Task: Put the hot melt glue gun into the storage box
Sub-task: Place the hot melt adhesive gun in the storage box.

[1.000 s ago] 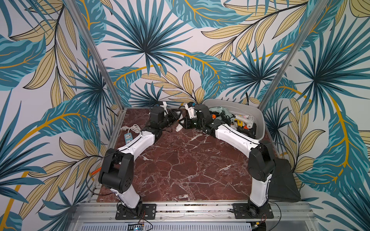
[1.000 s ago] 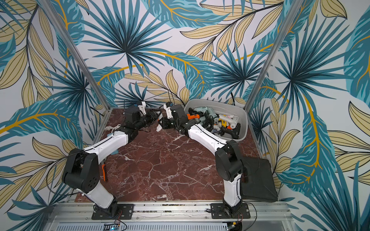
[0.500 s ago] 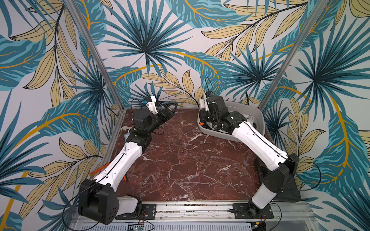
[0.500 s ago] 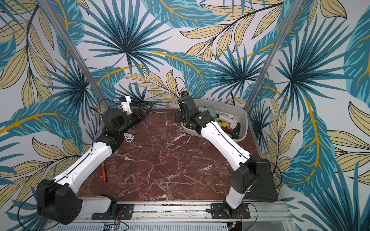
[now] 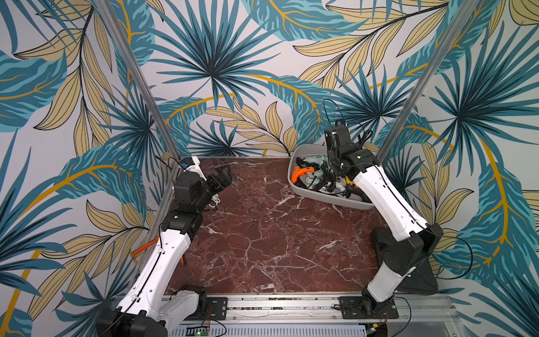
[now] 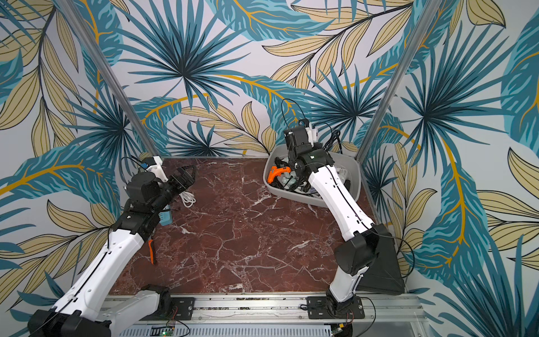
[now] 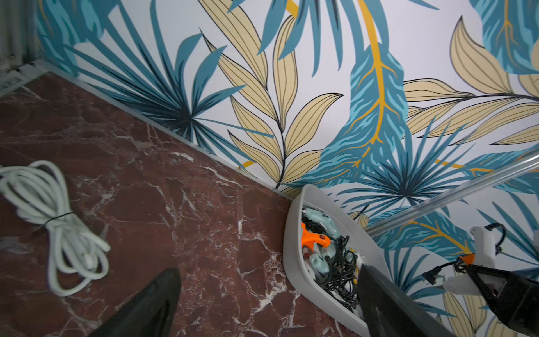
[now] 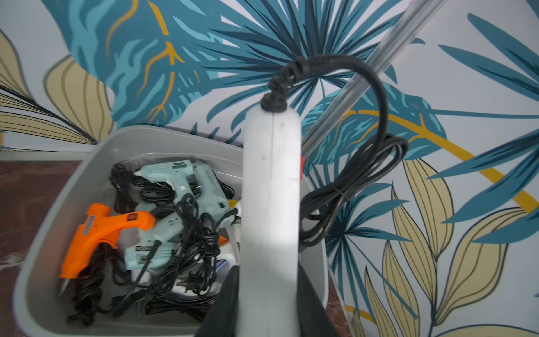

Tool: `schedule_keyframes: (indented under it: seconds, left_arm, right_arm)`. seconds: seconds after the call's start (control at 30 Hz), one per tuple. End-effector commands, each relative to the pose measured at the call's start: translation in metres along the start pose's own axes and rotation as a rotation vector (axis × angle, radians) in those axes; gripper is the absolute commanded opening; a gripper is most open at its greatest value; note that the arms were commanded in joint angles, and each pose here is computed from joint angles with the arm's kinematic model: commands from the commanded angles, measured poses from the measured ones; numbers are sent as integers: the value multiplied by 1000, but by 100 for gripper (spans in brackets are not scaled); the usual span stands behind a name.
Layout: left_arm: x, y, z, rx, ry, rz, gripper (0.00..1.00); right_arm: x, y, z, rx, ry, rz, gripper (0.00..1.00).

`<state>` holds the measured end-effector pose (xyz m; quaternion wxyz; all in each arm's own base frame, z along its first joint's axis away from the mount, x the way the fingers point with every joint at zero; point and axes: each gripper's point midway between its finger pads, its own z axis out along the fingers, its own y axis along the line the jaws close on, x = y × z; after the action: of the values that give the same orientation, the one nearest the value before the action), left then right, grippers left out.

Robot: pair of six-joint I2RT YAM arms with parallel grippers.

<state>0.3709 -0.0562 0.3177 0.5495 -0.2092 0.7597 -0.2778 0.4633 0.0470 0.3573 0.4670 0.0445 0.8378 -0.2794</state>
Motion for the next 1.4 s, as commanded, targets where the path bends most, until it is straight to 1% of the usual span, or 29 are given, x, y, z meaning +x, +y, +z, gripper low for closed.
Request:
schedule_keyframes:
  seconds: [0.0, 0.13, 0.33, 0.53, 0.67, 0.8, 0.87, 0.93, 1.0, 1.1, 1.2, 1.37]
  left_arm:
    - [9, 37, -6, -130, 24, 42, 100]
    - [16, 57, -7, -171, 42, 24, 100]
    - [27, 78, -9, -210, 72, 10, 100]
    - [35, 97, -23, -259, 93, 18, 100]
    - [34, 111, -36, -302, 85, 25, 100]
    - [33, 124, -47, -348, 92, 32, 100]
    - [33, 129, -53, -369, 93, 33, 100]
    - [33, 135, -59, -391, 87, 32, 100]
    - [34, 141, -63, -418, 75, 35, 100]
    - [33, 146, -68, -447, 55, 46, 100]
    - [28, 148, -71, -463, 30, 58, 100]
    - [19, 138, -75, -430, -4, 97, 100]
  right_arm:
    - [20, -11, 23, 121, 63, -102, 1]
    - [43, -6, 53, 169, 136, -168, 0]
    - [75, 19, 89, 180, 219, -269, 0]
    - [107, 42, 119, 188, 291, -353, 0]
    - [131, 54, 137, 215, 342, -422, 8]
    - [154, 66, 152, 186, 394, -442, 13]
    - [163, 73, 156, 155, 416, -439, 21]
    - [170, 82, 158, 117, 439, -432, 32]
    - [175, 89, 157, 74, 466, -411, 49]
    - [177, 96, 149, 8, 489, -362, 66]
    - [168, 95, 134, -48, 492, -297, 79]
    - [143, 84, 97, -159, 464, -161, 87]
